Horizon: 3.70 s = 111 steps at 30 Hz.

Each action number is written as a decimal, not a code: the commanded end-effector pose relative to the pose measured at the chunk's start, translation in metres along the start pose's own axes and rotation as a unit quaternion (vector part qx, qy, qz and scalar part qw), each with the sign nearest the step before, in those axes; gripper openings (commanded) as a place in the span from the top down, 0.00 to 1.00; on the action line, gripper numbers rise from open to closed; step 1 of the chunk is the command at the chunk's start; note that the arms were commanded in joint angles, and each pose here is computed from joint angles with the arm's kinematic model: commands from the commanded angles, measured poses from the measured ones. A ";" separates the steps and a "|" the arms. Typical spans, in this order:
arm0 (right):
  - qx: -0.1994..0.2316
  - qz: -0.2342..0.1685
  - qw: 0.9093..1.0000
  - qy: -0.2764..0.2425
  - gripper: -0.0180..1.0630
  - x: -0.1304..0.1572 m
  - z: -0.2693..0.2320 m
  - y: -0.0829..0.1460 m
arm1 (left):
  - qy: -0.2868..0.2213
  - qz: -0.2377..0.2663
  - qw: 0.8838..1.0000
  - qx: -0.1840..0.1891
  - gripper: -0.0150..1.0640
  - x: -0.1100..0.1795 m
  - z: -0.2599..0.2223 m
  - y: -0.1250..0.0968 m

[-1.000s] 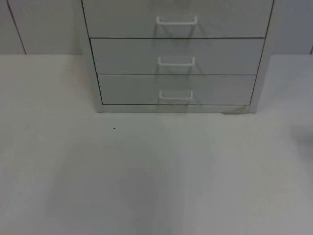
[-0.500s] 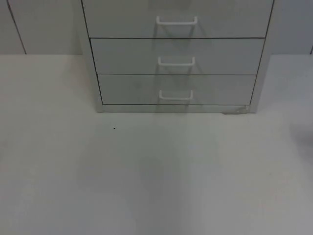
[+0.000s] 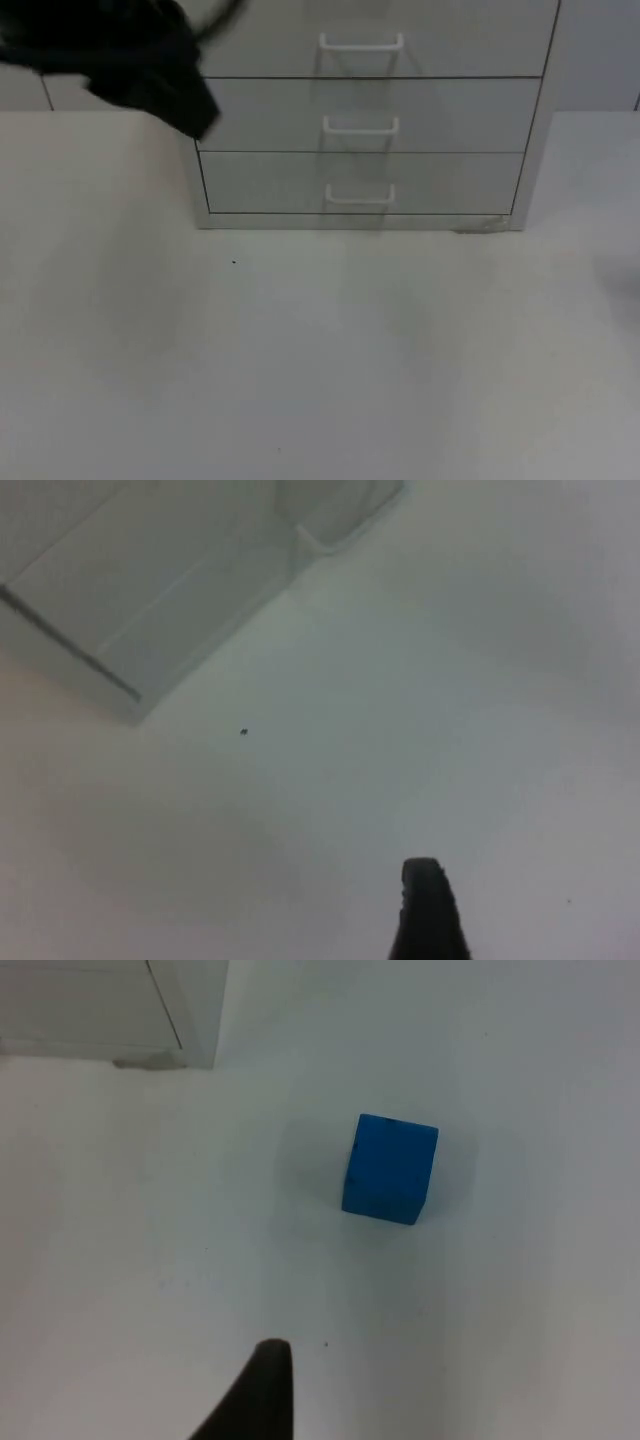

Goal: Open the drawer with the left hand, place the block into the drawer with the right hand, then close the drawer with the left hand.

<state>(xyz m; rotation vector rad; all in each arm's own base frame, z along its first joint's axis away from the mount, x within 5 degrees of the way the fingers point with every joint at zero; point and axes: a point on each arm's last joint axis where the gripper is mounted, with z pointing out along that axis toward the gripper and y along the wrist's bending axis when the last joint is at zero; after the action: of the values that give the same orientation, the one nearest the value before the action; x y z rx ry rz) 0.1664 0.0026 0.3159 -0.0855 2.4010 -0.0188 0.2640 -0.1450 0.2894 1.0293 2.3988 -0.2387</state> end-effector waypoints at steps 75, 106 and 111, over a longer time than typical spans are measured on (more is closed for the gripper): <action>0.021 -0.019 0.999 -0.046 0.01 -0.002 0.007 -0.004 | 0.104 0.349 0.898 -0.245 0.52 -0.049 0.249 -0.008; 0.020 -0.011 0.999 -0.047 0.01 -0.002 0.007 -0.003 | 0.063 0.374 0.903 -0.200 0.53 -0.054 0.258 -0.042; 0.020 -0.011 0.999 -0.047 0.01 -0.002 0.007 -0.003 | 0.087 0.377 0.898 -0.207 0.54 -0.040 0.274 -0.030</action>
<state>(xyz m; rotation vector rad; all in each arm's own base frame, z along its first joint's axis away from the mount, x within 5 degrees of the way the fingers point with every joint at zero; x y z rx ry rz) 0.1726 0.0001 0.3124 -0.0957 2.3109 -0.0659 0.3663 -0.2953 0.0857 1.7135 1.8393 0.6129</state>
